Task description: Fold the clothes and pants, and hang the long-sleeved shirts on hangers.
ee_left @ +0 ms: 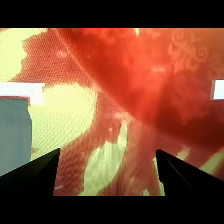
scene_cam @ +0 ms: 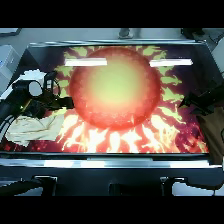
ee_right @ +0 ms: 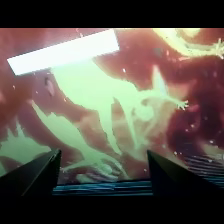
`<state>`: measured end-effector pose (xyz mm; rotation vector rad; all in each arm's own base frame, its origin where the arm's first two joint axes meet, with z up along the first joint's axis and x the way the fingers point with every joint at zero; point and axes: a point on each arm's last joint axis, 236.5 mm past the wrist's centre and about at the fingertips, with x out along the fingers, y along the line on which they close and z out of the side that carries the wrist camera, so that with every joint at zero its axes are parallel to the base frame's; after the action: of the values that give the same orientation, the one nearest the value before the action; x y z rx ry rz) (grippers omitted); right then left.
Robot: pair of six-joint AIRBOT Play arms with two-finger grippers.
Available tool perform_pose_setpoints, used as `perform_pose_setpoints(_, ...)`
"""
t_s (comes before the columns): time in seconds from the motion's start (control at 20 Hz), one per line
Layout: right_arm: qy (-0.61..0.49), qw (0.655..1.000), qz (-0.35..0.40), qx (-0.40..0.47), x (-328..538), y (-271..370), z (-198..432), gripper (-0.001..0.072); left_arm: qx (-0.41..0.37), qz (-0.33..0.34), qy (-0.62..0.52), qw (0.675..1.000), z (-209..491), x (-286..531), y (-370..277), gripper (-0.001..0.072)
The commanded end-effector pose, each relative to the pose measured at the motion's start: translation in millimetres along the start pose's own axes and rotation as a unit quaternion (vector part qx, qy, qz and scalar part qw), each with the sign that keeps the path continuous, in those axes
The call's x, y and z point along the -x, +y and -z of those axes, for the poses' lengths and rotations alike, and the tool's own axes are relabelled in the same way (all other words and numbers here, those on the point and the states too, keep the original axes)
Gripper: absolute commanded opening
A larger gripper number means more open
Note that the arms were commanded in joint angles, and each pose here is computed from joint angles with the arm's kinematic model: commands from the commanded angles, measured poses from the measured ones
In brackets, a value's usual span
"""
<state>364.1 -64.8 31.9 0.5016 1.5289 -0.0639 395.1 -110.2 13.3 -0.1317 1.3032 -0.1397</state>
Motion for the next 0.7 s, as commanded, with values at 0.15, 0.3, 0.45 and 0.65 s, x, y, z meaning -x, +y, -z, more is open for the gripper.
perform_pose_setpoints(0.15, 0.0, 1.0, 0.0, 0.0, -0.5, 0.2, -0.4, 0.0631, 0.0, 0.0, 0.0, 1.0, 0.1, -0.3, -0.2, 0.072)
perform_pose_setpoints(0.3, 0.0, 1.0, 0.0, 0.0, -0.5, 0.2, -0.4, 0.0631, 0.0, 0.0, 0.0, 1.0, 0.1, -0.3, -0.2, 0.072)
perform_pose_setpoints(0.45, 0.0, 1.0, 0.0, 0.0, -0.5, 0.2, -0.4, 0.0631, 0.0, 0.0, 0.0, 1.0, 0.1, -0.3, -0.2, 0.072)
perform_pose_setpoints(0.65, 0.0, 1.0, 0.0, 0.0, -0.5, 0.2, -0.4, 0.0631, 0.0, 0.002, -0.01, 1.0, -5.1, -1.6, -1.1, 0.072)
